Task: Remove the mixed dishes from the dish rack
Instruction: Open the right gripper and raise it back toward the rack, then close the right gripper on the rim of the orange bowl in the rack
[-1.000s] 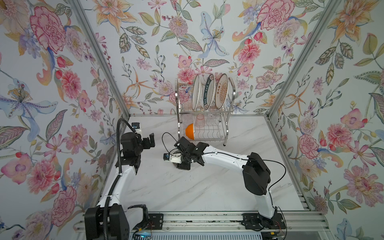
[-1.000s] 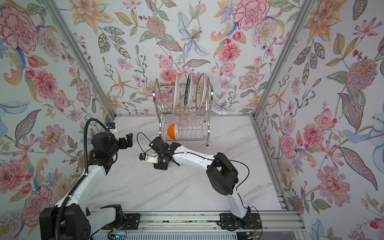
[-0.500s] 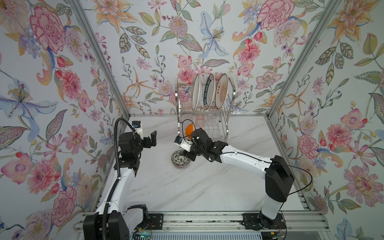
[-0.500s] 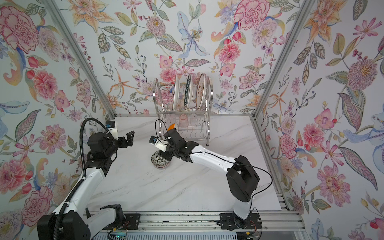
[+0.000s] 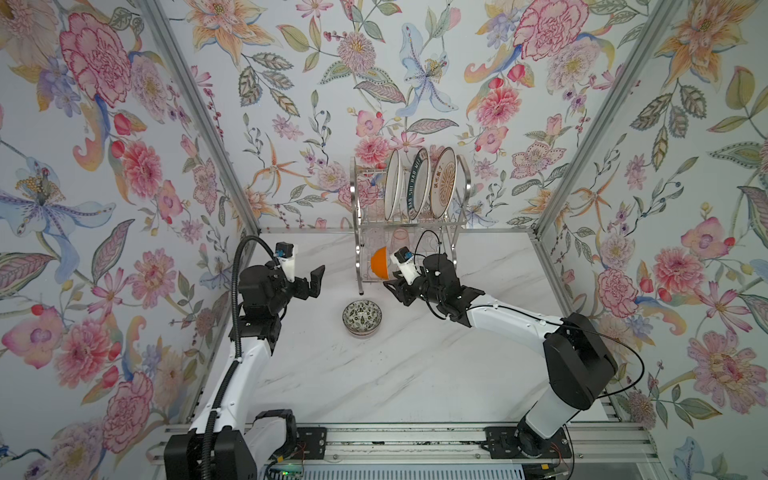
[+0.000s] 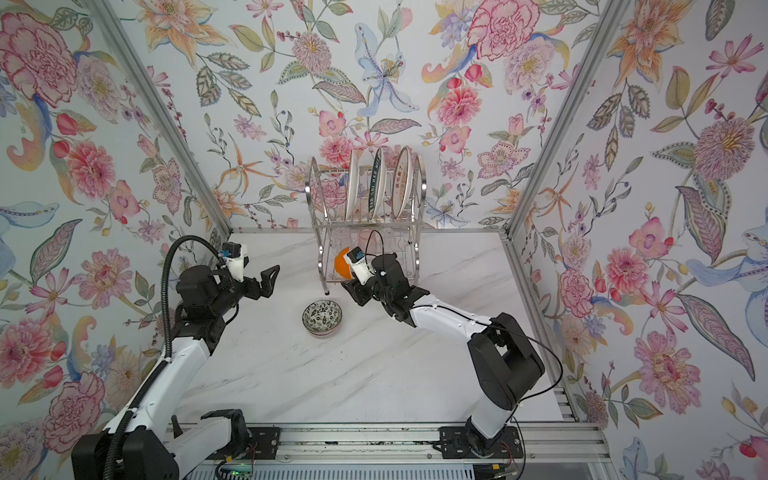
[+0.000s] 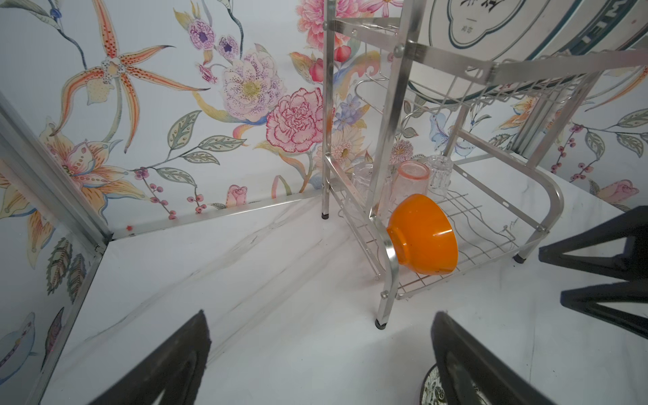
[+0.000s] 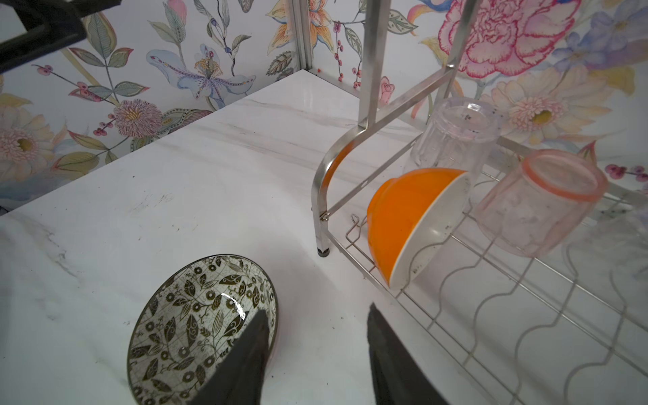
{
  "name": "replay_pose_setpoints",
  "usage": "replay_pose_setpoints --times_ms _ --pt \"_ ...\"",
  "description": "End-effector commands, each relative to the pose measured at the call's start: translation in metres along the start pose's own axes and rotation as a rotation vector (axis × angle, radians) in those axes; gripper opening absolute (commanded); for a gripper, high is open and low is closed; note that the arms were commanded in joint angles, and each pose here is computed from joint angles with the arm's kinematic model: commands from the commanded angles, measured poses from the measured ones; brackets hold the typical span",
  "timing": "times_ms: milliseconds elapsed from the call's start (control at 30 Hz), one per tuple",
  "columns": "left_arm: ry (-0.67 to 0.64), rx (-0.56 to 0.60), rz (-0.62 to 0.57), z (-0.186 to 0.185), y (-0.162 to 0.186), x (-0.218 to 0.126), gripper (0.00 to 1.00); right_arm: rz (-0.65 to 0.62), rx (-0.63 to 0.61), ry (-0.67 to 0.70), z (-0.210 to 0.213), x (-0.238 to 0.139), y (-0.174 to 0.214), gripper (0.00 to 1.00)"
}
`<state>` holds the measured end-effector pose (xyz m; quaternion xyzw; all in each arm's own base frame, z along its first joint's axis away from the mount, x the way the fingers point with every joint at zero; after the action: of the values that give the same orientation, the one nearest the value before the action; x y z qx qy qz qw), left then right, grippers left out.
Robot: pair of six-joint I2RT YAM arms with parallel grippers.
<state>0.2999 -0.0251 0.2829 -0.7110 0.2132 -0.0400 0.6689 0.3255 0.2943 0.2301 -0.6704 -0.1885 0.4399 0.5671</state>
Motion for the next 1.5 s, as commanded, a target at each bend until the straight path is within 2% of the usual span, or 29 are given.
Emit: replay_pose_setpoints --times_ms 0,200,467,700,1167,1467 --pt "0.077 0.045 0.009 -0.014 0.006 0.000 0.99 -0.109 0.106 -0.049 -0.007 -0.005 -0.011 0.47" --pt "0.166 0.103 0.024 -0.034 0.017 0.000 0.99 -0.148 0.190 -0.074 -0.032 -0.001 -0.002 0.47" --pt "0.265 0.140 0.011 -0.055 0.030 -0.005 0.99 -0.155 0.219 -0.122 -0.042 0.019 0.007 0.46" --pt "0.256 0.131 0.058 -0.056 0.042 -0.009 1.00 -0.164 0.243 -0.152 -0.050 0.038 0.009 0.47" --pt "0.224 0.124 0.069 -0.054 0.052 -0.014 0.99 -0.192 0.344 -0.186 -0.070 0.074 0.017 0.50" --pt "0.261 0.119 0.086 -0.056 0.061 -0.010 0.99 -0.181 0.389 -0.211 -0.074 0.091 0.026 0.48"
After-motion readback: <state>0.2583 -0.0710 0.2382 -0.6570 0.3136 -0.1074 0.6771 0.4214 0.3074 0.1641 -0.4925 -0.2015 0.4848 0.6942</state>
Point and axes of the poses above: each gripper's point midway between its finger pads, its own x axis out along the fingers, its own z axis along the line the jaws close on, y = z × x, the point moved 8 cm from there along -x, back along the fingers, and after that the axes turned 5 degrees about -x, right-handed, at the moved point
